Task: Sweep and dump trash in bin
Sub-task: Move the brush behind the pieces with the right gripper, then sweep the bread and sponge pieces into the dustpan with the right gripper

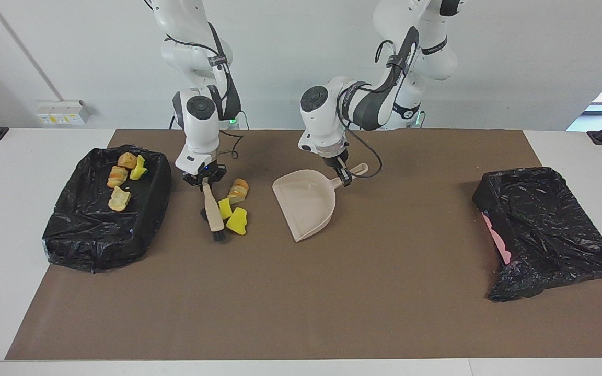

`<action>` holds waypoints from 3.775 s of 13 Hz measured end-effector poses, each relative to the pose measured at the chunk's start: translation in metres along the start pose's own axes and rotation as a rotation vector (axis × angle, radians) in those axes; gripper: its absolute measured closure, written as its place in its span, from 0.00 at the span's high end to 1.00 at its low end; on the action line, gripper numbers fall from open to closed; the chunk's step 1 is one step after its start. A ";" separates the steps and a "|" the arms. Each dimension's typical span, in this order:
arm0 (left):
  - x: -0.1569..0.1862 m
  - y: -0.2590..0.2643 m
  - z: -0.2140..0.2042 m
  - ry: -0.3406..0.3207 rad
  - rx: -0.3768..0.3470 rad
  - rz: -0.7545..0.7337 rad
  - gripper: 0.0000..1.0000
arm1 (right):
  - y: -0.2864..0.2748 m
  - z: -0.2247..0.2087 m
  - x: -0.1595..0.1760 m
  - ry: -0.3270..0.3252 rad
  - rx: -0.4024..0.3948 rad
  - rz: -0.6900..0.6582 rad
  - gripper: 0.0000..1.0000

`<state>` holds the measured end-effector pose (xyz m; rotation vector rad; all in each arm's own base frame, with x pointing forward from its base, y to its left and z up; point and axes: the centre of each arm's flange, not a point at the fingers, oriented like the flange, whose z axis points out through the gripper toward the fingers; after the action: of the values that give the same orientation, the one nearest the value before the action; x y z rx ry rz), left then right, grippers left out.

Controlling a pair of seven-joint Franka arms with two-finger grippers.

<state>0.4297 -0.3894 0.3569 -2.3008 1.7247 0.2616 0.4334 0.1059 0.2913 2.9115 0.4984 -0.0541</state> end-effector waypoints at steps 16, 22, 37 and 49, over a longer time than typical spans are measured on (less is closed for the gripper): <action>-0.002 -0.002 -0.001 -0.004 0.000 0.008 0.33 | -0.130 -0.145 0.003 -0.185 0.258 0.165 0.26; -0.044 -0.011 -0.038 -0.052 -0.016 0.101 0.33 | -0.118 -0.139 -0.037 -0.327 0.200 0.223 0.26; -0.060 0.050 -0.003 -0.093 0.075 0.249 0.33 | -0.125 -0.079 -0.075 -0.294 0.236 0.273 0.26; -0.067 0.065 0.004 -0.055 0.030 0.238 0.33 | -0.238 -0.094 -0.040 -0.174 0.388 0.378 0.26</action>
<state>0.3490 -0.3445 0.3665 -2.0471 1.9597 0.3376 0.3169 0.3314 0.3435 3.2782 -0.1104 -0.3856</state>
